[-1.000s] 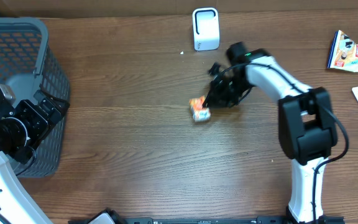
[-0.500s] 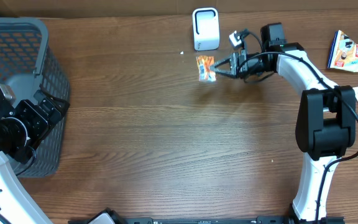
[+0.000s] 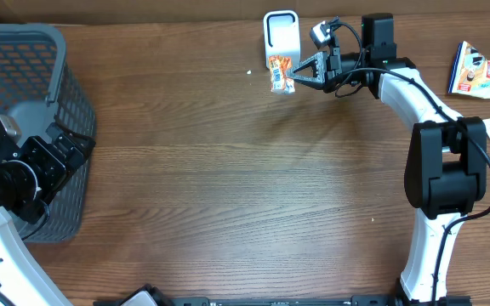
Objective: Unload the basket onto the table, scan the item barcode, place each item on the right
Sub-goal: 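Lift the tissue pack and hold it in front of the scanner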
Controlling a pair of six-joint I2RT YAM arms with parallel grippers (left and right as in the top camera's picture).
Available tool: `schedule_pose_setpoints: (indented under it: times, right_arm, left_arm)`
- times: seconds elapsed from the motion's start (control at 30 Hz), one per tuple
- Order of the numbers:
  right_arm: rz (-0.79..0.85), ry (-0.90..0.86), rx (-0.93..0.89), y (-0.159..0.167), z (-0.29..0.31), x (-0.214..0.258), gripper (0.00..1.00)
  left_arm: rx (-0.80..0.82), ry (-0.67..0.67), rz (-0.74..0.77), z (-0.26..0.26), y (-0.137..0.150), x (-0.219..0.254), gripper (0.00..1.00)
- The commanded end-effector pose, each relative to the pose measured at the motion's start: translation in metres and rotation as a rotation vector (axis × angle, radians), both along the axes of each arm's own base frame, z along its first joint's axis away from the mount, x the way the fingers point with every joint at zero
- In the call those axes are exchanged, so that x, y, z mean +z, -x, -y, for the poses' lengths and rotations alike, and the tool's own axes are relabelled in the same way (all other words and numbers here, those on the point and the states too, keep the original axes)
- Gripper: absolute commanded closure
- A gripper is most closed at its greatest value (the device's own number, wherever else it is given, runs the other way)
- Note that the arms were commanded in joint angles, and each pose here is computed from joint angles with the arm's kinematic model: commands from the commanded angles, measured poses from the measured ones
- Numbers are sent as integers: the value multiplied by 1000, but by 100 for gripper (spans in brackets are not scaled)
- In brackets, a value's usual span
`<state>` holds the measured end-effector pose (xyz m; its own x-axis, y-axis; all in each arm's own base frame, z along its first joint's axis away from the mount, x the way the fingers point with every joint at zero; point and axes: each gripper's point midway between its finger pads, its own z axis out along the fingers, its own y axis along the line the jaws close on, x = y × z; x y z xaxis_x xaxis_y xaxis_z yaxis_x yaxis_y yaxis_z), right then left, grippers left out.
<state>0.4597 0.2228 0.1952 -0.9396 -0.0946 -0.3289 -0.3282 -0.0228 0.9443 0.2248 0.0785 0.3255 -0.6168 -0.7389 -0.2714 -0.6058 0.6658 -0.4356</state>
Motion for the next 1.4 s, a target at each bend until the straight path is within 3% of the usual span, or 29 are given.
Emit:
schedule_pose_setpoints:
  times: [0.0, 0.23, 0.33, 0.57, 0.63, 0.73, 0.83, 1.07, 1.37]
  right_arm:
    - [-20, -20, 28, 2, -1, 9, 96]
    - [0, -15, 20, 0, -1, 9, 96]
    - [-71, 80, -94, -18, -1, -8, 96]
    - [-207, 463, -505, -66, 23, -79, 96]
    - [-181, 548, -577, -72, 36, -86, 96]
    - [-100, 834, -731, -81, 77, -98, 96]
    - [24, 1138, -864, -91, 119, -93, 96]
    - [491, 1562, -919, -111, 127, -60, 96]
    - [1090, 1670, -799, -137, 56, 1, 96]
  left_arm:
    - [-27, -8, 3, 2, -1, 0, 0]
    - [-27, -8, 3, 2, -1, 0, 0]
    - [-27, -8, 3, 2, -1, 0, 0]
    - [-27, -8, 3, 2, -1, 0, 0]
    - [-27, -8, 3, 2, -1, 0, 0]
    - [-27, -8, 3, 2, -1, 0, 0]
    - [-27, -8, 3, 2, -1, 0, 0]
    - [-27, -8, 3, 2, -1, 0, 0]
    - [-27, -8, 3, 2, -1, 0, 0]
